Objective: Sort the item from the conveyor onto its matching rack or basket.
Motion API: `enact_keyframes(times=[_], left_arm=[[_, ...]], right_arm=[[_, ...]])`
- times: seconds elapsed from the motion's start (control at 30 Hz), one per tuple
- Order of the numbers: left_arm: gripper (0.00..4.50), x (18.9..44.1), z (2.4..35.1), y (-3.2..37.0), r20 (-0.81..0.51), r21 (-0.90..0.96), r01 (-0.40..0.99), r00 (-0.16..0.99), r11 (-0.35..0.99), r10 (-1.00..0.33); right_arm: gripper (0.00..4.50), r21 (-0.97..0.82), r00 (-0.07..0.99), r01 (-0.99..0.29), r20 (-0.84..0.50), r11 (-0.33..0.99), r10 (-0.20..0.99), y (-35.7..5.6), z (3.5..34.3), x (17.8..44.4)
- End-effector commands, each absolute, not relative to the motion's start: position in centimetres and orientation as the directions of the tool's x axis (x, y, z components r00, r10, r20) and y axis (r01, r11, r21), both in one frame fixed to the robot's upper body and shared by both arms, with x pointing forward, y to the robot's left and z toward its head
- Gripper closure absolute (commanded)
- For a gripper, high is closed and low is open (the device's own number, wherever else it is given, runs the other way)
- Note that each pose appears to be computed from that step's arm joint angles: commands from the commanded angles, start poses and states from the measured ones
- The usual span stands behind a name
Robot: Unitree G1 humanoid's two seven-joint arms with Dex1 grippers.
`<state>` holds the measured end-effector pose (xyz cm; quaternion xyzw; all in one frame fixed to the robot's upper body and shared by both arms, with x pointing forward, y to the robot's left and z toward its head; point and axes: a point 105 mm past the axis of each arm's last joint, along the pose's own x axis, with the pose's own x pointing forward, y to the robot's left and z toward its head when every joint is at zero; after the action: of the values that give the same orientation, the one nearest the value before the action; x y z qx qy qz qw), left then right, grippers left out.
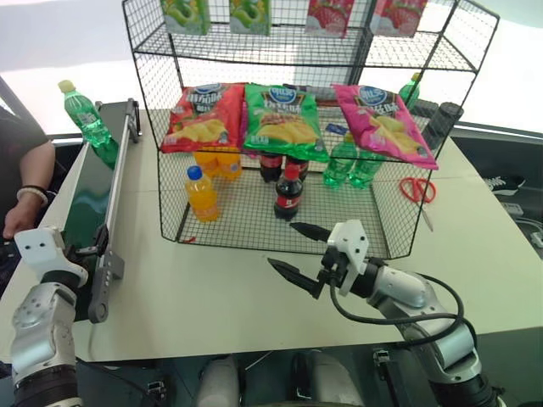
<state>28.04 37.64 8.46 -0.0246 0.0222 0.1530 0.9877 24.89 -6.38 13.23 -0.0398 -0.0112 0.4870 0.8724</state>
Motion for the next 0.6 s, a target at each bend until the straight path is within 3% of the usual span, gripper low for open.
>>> enact_keyframes(times=[0.03,0.6], left_arm=[[0.00,27.5,10.3,39.1,0.030,-0.024,-0.356,0.934,0.934,0.357],[0.00,28.5,10.3,37.6,0.061,-0.042,-0.311,0.948,0.949,0.313]], right_arm=[[0.08,-0.072,0.517,-0.853,0.018,0.517,0.856,-6.1,14.0,24.7],[0.08,-0.075,0.533,-0.842,0.029,0.534,0.845,-6.2,14.2,24.8]])
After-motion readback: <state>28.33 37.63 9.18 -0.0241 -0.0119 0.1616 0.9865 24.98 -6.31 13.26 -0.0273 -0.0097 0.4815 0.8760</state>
